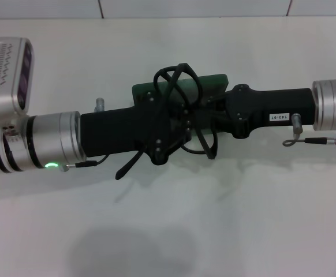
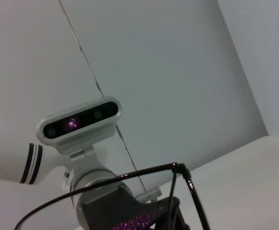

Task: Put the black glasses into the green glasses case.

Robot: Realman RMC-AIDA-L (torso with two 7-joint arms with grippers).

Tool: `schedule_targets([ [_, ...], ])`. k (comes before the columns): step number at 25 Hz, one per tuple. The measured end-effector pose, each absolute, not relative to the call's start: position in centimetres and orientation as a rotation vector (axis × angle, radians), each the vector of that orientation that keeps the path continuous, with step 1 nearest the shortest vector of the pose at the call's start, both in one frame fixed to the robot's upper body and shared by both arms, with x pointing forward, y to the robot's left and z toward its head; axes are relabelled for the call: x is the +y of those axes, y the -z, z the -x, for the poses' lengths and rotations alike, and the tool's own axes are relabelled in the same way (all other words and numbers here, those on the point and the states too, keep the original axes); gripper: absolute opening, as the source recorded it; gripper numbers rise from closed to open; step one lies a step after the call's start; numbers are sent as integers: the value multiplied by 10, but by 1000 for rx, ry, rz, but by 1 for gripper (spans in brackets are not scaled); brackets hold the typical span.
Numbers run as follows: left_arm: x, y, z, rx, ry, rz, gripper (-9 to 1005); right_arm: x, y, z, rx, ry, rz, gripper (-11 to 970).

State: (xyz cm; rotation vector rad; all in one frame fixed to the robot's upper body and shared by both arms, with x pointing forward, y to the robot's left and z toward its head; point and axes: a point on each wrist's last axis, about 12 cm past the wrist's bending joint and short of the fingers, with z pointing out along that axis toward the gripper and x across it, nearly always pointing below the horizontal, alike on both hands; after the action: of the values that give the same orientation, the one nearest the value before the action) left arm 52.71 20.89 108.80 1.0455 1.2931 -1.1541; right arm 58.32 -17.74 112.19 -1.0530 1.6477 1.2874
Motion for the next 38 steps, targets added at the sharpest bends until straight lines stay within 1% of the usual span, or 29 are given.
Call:
schedule_targets([
  [13, 209, -1088, -527, 1293, 1155, -1045, 11, -178, -1122, -582, 1643, -1295, 1057, 88],
  [19, 210, -1087, -526, 1297, 1153, -1041, 12, -185, -1121, -583, 1648, -1269, 1016, 87],
  [25, 213, -1086, -525, 1302, 1152, -1038, 13, -220, -1129, -592, 1624, -1169, 860, 87],
  [29, 215, -1086, -523, 1307, 1153, -1038, 14, -257, -1134, -596, 1635, -1072, 767, 87],
  [32, 215, -1086, -523, 1307, 1159, -1036, 14, -284, -1132, -596, 1677, -995, 714, 87],
  [34, 216, -1087, -522, 1298, 1169, -1039, 15, -297, -1129, -593, 1704, -961, 689, 87],
  [38, 216, -1089, -521, 1283, 1182, -1046, 15, -305, -1121, -588, 1737, -935, 685, 87],
])
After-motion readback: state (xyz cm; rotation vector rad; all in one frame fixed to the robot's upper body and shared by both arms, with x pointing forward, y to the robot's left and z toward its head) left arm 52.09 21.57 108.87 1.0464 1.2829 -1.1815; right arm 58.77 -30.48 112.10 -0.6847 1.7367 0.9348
